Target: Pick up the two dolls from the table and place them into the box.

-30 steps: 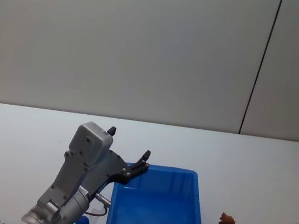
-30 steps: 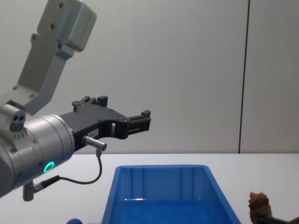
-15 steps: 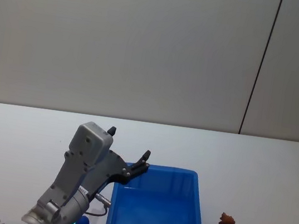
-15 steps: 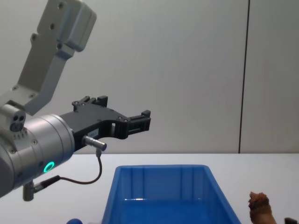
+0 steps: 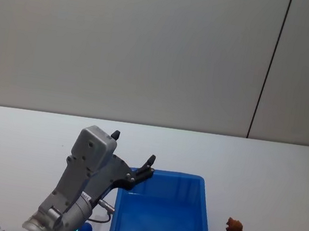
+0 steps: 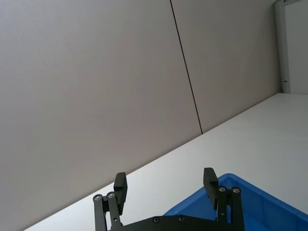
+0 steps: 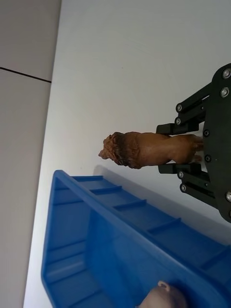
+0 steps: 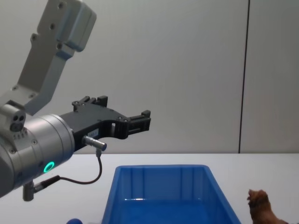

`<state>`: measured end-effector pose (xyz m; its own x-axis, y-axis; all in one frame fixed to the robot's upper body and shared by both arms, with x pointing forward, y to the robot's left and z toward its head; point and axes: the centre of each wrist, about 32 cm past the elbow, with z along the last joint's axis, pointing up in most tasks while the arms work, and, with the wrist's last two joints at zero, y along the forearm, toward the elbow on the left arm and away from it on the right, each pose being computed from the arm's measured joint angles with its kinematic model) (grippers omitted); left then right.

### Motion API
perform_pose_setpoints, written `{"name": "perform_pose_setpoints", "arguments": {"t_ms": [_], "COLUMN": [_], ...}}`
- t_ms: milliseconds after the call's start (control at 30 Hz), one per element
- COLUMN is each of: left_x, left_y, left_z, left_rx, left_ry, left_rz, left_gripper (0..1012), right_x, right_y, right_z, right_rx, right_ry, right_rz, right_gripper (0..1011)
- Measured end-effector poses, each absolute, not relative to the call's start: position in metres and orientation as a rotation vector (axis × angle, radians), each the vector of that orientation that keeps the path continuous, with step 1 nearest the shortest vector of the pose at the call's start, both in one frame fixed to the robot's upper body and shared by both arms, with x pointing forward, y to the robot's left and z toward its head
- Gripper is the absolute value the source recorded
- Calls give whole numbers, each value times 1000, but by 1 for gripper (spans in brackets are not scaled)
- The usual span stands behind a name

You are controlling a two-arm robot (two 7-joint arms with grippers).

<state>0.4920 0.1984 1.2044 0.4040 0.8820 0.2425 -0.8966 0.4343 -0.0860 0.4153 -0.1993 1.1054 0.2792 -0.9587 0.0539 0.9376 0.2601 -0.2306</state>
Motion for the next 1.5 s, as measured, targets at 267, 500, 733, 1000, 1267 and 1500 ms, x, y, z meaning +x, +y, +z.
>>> {"name": "perform_pose_setpoints", "arguments": {"t_ms": [267,500,733,1000,1267,1500], "left_x": [492,492,492,492,492,492], "left_y": [198,198,198,198,198,198], "left_z": [1204,1204,1204,1204,1204,1204], "left_rx": [61,61,61,61,61,61], "left_ry": [-268,-268,-268,-268,-268,-268], "left_rz": [1124,1124,1124,1124,1124,1124], "left_gripper": [1001,1001,1001,1001,1001,1001], "right_x": [412,412,417,430,451,466], "right_y": [-198,-196,-189,-175,-155,-143], "right_z": [1117,1137,1154,1166,1169,1170], "right_rx": [-194,-129,-78,-45,-56,-85], "right_ry": [58,-11,-55,-73,-61,-46], "right_rz": [-1284,-1249,-1184,-1078,-990,-961], "right_gripper": [331,331,331,331,479,716]}}
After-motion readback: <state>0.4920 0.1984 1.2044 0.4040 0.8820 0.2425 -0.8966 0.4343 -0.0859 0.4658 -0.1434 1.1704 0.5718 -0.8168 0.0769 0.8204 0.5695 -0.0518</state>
